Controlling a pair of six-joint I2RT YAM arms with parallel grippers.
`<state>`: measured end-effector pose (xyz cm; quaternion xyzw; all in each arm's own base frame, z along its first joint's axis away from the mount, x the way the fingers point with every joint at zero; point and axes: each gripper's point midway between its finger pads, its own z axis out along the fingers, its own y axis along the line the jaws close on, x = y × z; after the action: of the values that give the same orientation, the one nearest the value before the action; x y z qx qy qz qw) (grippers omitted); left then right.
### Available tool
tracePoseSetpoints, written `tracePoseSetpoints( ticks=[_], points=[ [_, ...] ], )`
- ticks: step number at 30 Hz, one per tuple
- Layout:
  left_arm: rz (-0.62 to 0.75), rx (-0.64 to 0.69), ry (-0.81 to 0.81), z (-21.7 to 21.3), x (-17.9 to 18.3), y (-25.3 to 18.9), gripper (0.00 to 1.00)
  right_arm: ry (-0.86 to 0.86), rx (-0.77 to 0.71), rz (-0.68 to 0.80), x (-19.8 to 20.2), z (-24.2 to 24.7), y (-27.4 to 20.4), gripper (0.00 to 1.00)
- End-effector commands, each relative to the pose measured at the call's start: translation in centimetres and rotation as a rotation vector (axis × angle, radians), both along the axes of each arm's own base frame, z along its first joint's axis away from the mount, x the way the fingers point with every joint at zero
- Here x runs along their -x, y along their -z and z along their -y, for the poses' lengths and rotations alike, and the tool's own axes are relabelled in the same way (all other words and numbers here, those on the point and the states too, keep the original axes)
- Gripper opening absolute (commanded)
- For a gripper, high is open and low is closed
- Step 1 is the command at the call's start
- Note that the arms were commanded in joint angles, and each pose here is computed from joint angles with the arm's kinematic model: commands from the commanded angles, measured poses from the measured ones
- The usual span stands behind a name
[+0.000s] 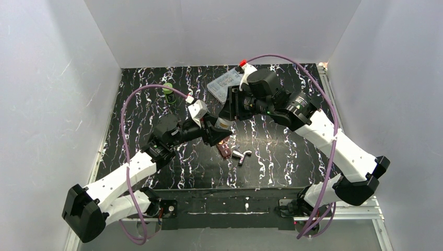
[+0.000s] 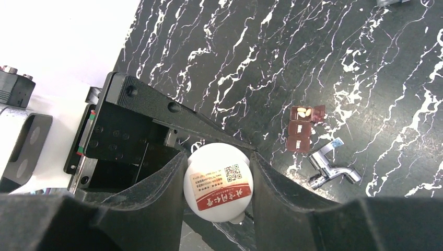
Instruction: Sort the pills into containers
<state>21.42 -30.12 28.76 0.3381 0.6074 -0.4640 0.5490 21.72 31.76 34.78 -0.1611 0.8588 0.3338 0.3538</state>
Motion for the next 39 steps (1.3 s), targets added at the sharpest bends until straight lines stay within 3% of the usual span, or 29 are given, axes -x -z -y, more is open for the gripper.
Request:
tracePoseSetpoints(
  ticks=[1, 4, 5, 6, 15, 26, 32, 39],
  points=[
    [-0.020, 0.035, -0.042, 0.1, -0.9, -0.8, 0.28, 0.060, 0.004, 0.032, -0.5, 1.3, -0.7, 0.10],
    [-0.064, 0.030, -0.075, 0.0, -1.5, -0.2, 0.56, 0.093, 0.023, 0.043, -1.1, 1.7, -0.6, 0.05],
    [-0.077, 0.025, -0.086, -0.1, -1.6, 0.1, 0.87, 0.104, 0.033, 0.048, -1.3, 1.9, -0.5, 0.04],
    [-0.085, 0.018, -0.094, -0.1, -1.8, 0.2, 0.97, 0.117, 0.044, 0.052, -1.5, 2.1, -0.4, 0.03],
    [-0.135, -0.093, -0.179, -1.4, -2.5, 2.4, 0.98, 0.317, 0.155, 0.071, -5.6, 6.2, 2.9, 0.02],
    [-0.249, -0.277, -0.445, -7.3, -2.7, 5.8, 0.98, 0.644, 0.366, 0.160, -14.9, 13.8, 13.3, 0.07],
    [-0.307, -0.319, -0.498, -8.7, -2.1, 7.4, 0.98, 0.685, 0.412, 0.186, -19.2, 14.9, 16.3, 0.15],
    [-0.313, -0.321, -0.505, -9.3, -1.5, 7.8, 0.98, 0.682, 0.428, 0.160, -21.4, 15.3, 19.5, 0.31]
  ],
)
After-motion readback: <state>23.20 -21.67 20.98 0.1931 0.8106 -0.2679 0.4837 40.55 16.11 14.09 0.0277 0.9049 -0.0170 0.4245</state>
